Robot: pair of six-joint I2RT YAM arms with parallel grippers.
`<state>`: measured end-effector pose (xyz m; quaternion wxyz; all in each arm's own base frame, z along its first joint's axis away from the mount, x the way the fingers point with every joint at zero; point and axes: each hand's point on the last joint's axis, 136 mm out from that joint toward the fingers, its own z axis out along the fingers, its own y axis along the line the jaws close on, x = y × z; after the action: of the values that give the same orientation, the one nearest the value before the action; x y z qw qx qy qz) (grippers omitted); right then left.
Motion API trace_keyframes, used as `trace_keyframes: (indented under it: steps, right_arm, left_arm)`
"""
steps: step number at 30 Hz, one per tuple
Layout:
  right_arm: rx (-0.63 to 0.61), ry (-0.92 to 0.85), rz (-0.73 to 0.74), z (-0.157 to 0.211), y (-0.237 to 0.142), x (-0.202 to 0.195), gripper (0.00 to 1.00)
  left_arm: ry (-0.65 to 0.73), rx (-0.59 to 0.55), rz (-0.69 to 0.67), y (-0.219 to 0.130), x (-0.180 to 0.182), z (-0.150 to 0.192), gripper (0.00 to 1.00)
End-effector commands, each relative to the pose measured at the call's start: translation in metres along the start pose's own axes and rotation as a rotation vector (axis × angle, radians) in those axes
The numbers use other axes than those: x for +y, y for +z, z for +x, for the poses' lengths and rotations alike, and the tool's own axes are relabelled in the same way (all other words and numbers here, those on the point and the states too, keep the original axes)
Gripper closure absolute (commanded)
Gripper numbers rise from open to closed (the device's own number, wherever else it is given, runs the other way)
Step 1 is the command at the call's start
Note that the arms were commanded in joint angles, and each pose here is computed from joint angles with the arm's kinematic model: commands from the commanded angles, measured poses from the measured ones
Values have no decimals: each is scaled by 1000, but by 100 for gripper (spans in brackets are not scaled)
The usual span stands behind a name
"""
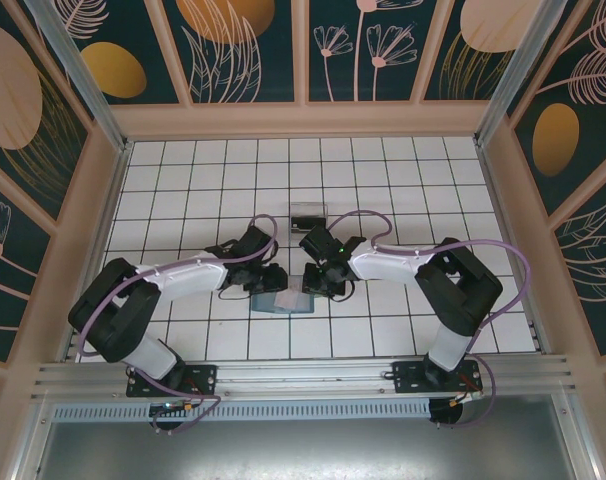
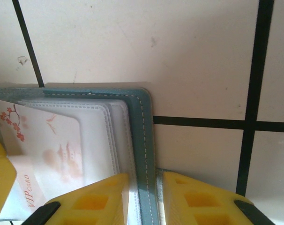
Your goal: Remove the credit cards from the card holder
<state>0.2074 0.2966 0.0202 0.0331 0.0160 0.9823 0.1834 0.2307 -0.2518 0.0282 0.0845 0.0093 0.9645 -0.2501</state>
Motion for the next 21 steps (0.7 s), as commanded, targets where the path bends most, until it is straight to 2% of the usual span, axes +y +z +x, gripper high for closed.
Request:
trace_keyframes:
  steps: [1, 9, 15, 21]
  right_arm:
    - [22, -8, 61, 8, 6, -12, 74]
    - [28, -12, 64, 9, 7, -12, 74]
    - [28, -13, 66, 9, 7, -12, 74]
    - [31, -14, 70, 9, 8, -13, 74]
  left_arm:
    - [-10, 39, 50, 7, -3, 7, 70]
    - [-7, 75, 92, 11, -8, 14, 70]
    - [-13, 61, -35, 11, 17, 16, 72]
    - [-26, 43, 25, 8, 11, 18, 78]
